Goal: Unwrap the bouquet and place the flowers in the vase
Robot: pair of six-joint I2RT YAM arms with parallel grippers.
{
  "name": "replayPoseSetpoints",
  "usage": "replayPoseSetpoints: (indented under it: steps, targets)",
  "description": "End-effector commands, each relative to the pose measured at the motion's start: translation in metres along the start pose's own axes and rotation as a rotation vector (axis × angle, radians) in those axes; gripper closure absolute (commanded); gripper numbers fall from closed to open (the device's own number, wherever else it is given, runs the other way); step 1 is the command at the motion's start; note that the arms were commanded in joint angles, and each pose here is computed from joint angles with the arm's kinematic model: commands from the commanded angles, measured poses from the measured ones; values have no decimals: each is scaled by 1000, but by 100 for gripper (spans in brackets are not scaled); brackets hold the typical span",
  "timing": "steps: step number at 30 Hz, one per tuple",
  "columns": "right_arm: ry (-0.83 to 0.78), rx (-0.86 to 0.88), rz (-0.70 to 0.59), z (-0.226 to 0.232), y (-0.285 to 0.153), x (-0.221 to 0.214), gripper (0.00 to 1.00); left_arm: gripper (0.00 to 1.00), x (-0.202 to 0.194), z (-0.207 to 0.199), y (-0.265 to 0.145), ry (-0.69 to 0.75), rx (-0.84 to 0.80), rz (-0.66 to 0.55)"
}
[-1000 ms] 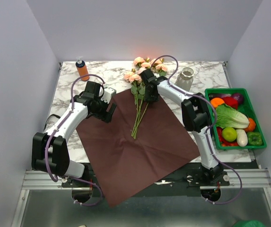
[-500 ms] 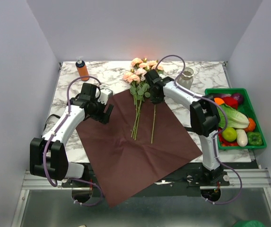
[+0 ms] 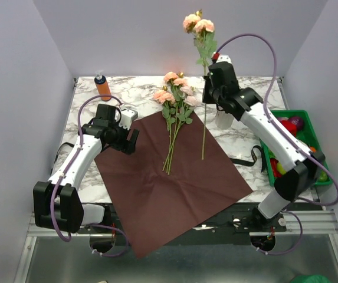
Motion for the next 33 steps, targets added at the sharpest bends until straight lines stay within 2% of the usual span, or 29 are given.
replayPoseSetpoints:
  steps: [1,3,4,6,7,8,10,13,19,33]
  targets:
    - [-85,11,-315,-9,-46,63,99,13,5,-5,-12,16,-31,-19]
    - [-116,-17,-445,-19,-75,89,100,13,4,-4,-15,40,-30,-17]
    - [-82,-62,-554,-26,-88,110,99,13,6,-3,-18,49,-26,-28]
    - [-96,-151,-679,-41,-112,130,99,13,6,-3,-20,62,-28,-30]
    - [-14,-210,-828,-50,-132,153,99,13,8,-2,-21,62,-30,-35]
    - [-63,-264,-887,-57,-140,159,99,13,8,-2,-22,63,-34,-37]
    - [-45,-267,-1051,-63,-163,176,99,13,10,-4,-23,64,-48,-45]
    - [-71,-337,-1087,-71,-168,198,99,13,12,-5,-23,68,-64,-49]
    - [-70,-393,-1102,-89,-152,212,99,13,13,-3,-20,74,-71,-45]
    - [-30,-386,-1014,-107,-77,189,99,13,19,-1,-22,85,-80,-51]
Point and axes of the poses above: each gripper's point midway between its finger pads, its own y axis out along the fingers, its own z axis along the line the jaws close on, x = y × z, the point moved 5 cm from there along -y, back along the fingers, and after that the axes turned 1 degree about y, right-handed, at the moved point
